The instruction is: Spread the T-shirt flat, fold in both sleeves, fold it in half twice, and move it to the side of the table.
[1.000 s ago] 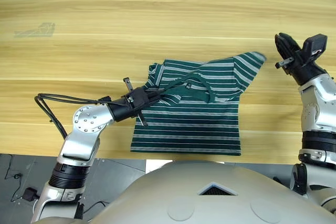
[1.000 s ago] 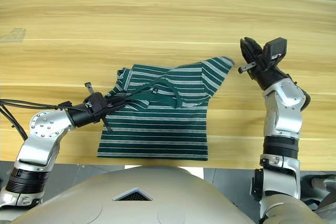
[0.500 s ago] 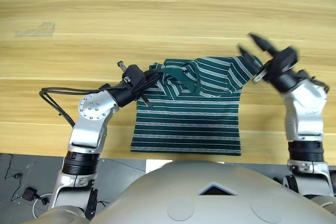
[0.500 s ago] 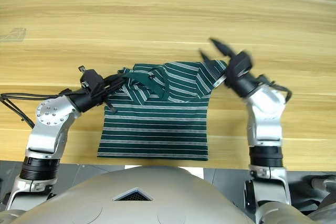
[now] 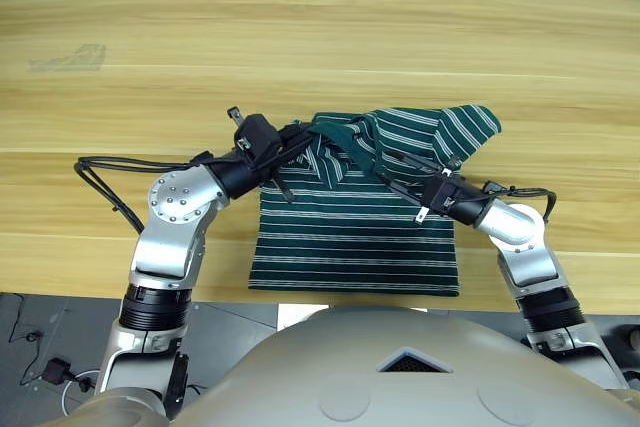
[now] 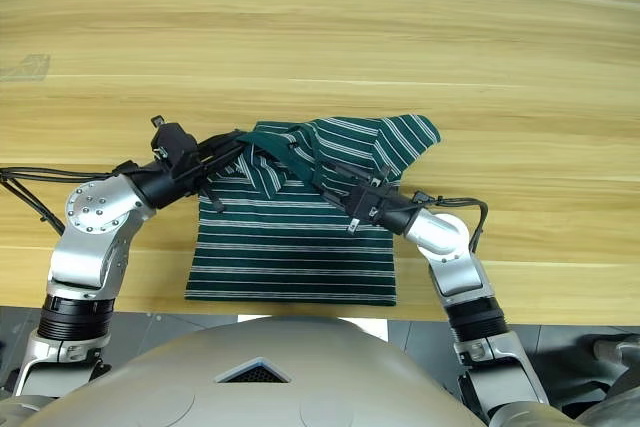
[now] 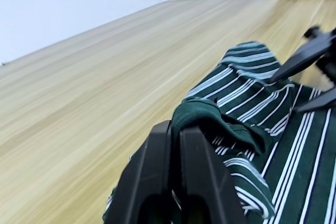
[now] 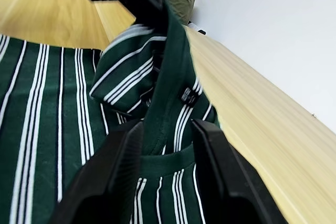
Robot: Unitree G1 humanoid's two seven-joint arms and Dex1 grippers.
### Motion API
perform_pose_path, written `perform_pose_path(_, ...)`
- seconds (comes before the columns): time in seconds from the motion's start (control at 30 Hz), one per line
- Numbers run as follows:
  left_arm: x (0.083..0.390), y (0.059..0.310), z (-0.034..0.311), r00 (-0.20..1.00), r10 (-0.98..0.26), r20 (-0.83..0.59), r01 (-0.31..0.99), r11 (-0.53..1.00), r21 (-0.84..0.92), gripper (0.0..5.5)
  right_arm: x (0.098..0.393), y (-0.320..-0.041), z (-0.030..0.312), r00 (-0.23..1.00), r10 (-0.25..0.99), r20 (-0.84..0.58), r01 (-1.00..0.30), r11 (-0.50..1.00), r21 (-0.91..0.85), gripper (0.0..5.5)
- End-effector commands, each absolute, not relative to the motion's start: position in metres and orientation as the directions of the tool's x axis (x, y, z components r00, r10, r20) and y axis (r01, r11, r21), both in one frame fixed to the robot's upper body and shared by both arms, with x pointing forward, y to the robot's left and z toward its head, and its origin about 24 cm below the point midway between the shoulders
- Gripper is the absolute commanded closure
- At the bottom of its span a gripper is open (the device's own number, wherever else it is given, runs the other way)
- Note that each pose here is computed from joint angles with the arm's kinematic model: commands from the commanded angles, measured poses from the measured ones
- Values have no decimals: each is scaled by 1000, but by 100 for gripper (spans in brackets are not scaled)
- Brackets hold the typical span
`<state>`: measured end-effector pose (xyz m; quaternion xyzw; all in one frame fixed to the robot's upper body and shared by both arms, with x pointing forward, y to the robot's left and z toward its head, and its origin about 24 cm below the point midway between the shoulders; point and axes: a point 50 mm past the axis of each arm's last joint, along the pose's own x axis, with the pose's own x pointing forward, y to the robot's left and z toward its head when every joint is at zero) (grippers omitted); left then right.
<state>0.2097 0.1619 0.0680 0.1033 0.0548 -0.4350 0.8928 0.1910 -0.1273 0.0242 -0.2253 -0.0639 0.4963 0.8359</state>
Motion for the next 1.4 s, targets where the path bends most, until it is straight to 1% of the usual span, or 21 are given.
perform_pose_path(0.03, 205, 159, 78, 596, -790, -146, 803, 581, 132, 548, 192, -123, 17, 495, 859, -132, -796, 388, -464, 383)
perform_pose_path(0.23, 203, 159, 77, 595, -789, -152, 804, 581, 128, 548, 187, -122, 10, 488, 860, -152, -807, 378, -453, 294)
perform_pose_path(0.33, 202, 157, 76, 591, -792, -154, 807, 578, 125, 548, 183, -118, 5, 473, 866, -164, -818, 362, -447, 262)
perform_pose_path(0.67, 196, 157, 87, 572, -812, -112, 818, 557, 141, 548, 187, -120, 0, 503, 849, -163, -800, 386, -460, 262)
perform_pose_path(0.73, 194, 159, 89, 571, -814, -112, 819, 555, 143, 548, 189, -121, 0, 521, 839, -155, -784, 399, -475, 262)
perform_pose_path(0.83, 191, 161, 90, 565, -817, -116, 823, 549, 148, 548, 198, -123, 3, 588, 800, -118, -725, 457, -516, 262)
perform_pose_path(0.9, 189, 161, 92, 558, -822, -114, 827, 541, 150, 548, 201, -124, 4, 610, 786, -101, -704, 479, -525, 262)
perform_pose_path(1.13, 186, 156, 101, 529, -844, -83, 844, 513, 158, 548, 197, -116, -2, 592, 798, -110, -719, 462, -520, 262)
perform_pose_path(1.23, 190, 159, 97, 545, -833, -97, 835, 528, 155, 548, 198, -115, -2, 584, 804, -109, -722, 454, -522, 301)
perform_pose_path(1.27, 192, 160, 96, 555, -826, -102, 829, 538, 154, 548, 198, -115, -1, 581, 806, -109, -723, 451, -523, 329)
perform_pose_path(1.4, 198, 164, 87, 595, -791, -142, 802, 571, 178, 548, 198, -115, -1, 575, 811, -111, -725, 442, -529, 396)
